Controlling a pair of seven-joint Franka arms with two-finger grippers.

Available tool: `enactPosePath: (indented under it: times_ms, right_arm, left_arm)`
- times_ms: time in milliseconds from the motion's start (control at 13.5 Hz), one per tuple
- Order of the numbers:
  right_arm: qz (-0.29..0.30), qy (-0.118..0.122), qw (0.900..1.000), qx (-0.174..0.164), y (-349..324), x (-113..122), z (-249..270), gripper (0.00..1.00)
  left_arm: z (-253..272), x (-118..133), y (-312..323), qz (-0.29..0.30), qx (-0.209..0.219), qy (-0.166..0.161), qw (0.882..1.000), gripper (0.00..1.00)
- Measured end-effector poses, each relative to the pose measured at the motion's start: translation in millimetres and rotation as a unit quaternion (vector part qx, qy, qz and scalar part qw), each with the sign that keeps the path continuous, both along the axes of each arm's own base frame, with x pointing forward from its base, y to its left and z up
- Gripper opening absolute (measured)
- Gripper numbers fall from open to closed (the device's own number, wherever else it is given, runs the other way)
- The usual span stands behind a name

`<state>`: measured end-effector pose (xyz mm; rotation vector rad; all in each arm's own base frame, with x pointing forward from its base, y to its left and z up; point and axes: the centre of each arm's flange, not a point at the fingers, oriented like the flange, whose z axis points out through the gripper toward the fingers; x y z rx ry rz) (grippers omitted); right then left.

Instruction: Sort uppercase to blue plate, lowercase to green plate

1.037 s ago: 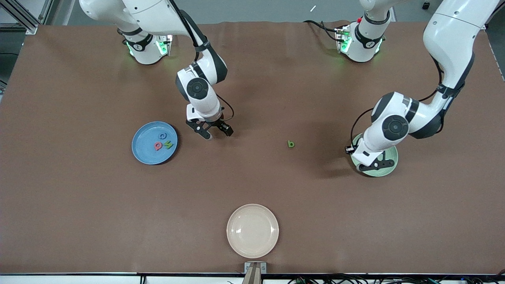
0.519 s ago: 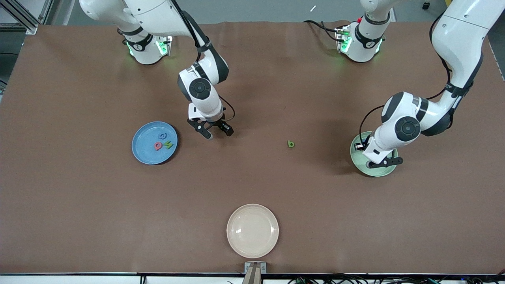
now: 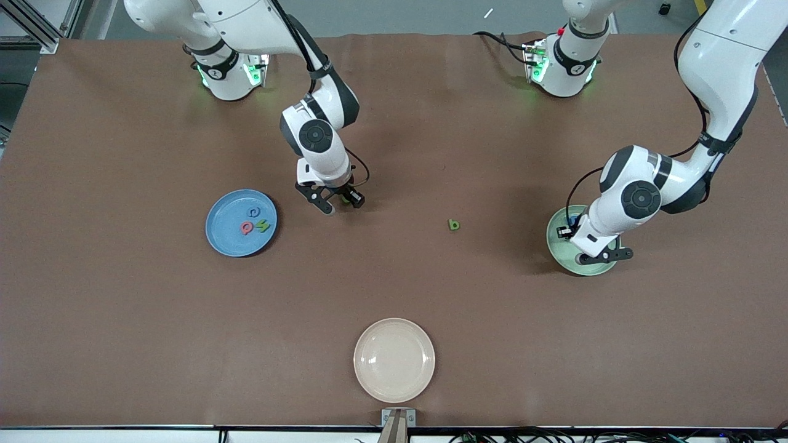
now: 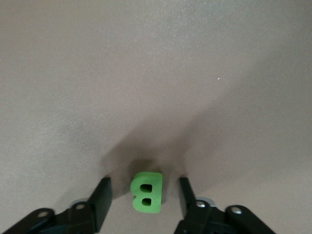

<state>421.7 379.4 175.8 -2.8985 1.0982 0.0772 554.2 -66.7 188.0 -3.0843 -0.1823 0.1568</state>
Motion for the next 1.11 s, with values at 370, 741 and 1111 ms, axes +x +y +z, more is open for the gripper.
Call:
enactPosePath:
  times_ms: [370,741,1111]
  right_arm:
    - [-0.001,0.002,1.0,-0.001,-1,1,3,0.28]
    - [0.036,0.029,0.999,-0.028,-44,36,25,0.28]
    - [0.115,0.045,0.992,-0.024,-156,94,94,0.28]
  left_arm:
    - [-3,1,-2,0.0,-0.006,-0.004,1.0,0.27]
    - [1,5,4,-0.003,-0.007,-0.01,1.0,0.74]
    - [38,5,-24,-0.032,0.002,-0.022,0.999,1.0]
